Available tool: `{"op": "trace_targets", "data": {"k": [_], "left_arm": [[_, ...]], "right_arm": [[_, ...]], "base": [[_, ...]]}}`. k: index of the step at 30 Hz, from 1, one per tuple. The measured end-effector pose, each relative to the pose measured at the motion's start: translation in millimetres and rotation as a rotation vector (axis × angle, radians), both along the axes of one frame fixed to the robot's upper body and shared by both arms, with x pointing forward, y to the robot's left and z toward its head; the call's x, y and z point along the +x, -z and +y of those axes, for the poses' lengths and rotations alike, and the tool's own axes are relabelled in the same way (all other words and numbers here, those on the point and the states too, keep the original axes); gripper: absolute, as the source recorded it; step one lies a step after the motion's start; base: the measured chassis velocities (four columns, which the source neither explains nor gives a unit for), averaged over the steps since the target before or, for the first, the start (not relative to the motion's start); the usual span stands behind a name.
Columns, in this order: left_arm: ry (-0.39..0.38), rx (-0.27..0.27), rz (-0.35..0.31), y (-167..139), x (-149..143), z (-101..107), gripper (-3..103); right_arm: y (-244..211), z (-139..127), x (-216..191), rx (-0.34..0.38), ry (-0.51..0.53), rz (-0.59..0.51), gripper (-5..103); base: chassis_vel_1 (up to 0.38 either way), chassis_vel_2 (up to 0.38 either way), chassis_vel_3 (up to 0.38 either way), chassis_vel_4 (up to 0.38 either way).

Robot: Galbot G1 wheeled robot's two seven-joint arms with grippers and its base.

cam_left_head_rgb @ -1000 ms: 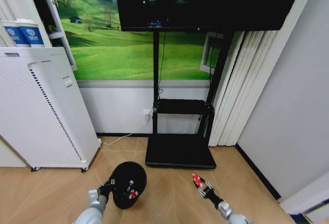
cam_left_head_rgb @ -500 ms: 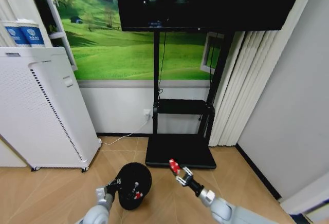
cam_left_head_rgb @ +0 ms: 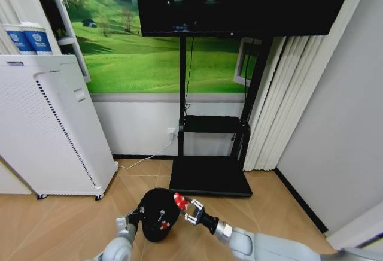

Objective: Pick up the trash bin and place the garbage on the floor into it.

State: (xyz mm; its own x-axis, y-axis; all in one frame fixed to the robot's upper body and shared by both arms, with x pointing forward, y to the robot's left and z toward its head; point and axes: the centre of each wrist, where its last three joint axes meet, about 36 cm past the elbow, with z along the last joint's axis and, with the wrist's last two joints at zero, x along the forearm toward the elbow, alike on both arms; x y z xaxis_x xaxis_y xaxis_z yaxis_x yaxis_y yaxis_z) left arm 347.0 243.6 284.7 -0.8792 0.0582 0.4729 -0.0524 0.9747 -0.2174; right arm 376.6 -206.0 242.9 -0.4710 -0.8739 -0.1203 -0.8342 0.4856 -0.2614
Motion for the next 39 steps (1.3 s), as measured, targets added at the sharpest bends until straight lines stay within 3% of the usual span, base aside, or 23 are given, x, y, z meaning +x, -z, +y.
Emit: {"op": "trace_targets", "data": {"k": [10, 17, 19, 21, 25, 28, 31, 32, 37, 38, 39], "left_arm": [[0.030, -0.029, 0.013, 3.1, 0.1, -27.8, 7], [0.054, -0.044, 0.016, 7.3, -8.7, -42.9, 7], [0.055, -0.047, 0.013, 6.5, -7.8, -42.9, 7], [0.055, -0.054, 0.003, 4.9, -6.7, -41.5, 7], [0.056, -0.057, -0.001, 4.9, -7.5, -40.1, 7], [0.052, -0.055, -0.011, 4.6, -6.9, -38.2, 7], [0.048, -0.057, -0.016, 3.5, -6.2, -37.7, 7], [0.040, -0.057, -0.026, 1.2, -4.0, -37.3, 7], [-0.016, -0.046, -0.072, -6.8, 6.3, -26.1, 7], [-0.029, -0.041, -0.085, -10.7, 9.1, -20.4, 7], [-0.053, -0.029, -0.108, -17.6, 13.9, -9.3, 7]], "right_arm": [[10.8, 22.5, 6.0, -0.011, -0.035, -0.015, 47], [22.7, 37.3, 14.1, -0.032, -0.003, -0.019, 44], [23.5, 37.9, 12.5, -0.040, -0.001, -0.010, 47], [25.8, 38.6, 8.0, -0.041, 0.017, 0.003, 58], [29.9, 35.1, 5.5, -0.053, 0.024, 0.004, 63], [32.1, 31.4, 6.0, -0.056, 0.045, 0.001, 80], [31.1, 29.4, 7.9, -0.056, 0.058, -0.001, 85], [29.1, 27.9, 11.5, -0.049, 0.084, -0.003, 95], [22.6, 17.8, 22.3, -0.019, 0.223, 0.009, 100], [20.1, 12.9, 27.2, -0.009, 0.275, 0.011, 100], [14.8, 3.1, 39.5, 0.011, 0.407, 0.008, 100]], "base": [[0.000, 0.000, 0.000, 0.000], [0.000, 0.000, 0.000, 0.000], [0.000, 0.000, 0.000, 0.000], [0.000, 0.000, 0.000, 0.000], [0.000, 0.000, 0.000, 0.000], [0.000, 0.000, 0.000, 0.000], [0.000, 0.000, 0.000, 0.000], [0.000, 0.000, 0.000, 0.000], [0.000, 0.000, 0.000, 0.000], [0.000, 0.000, 0.000, 0.000], [0.000, 0.000, 0.000, 0.000]]}}
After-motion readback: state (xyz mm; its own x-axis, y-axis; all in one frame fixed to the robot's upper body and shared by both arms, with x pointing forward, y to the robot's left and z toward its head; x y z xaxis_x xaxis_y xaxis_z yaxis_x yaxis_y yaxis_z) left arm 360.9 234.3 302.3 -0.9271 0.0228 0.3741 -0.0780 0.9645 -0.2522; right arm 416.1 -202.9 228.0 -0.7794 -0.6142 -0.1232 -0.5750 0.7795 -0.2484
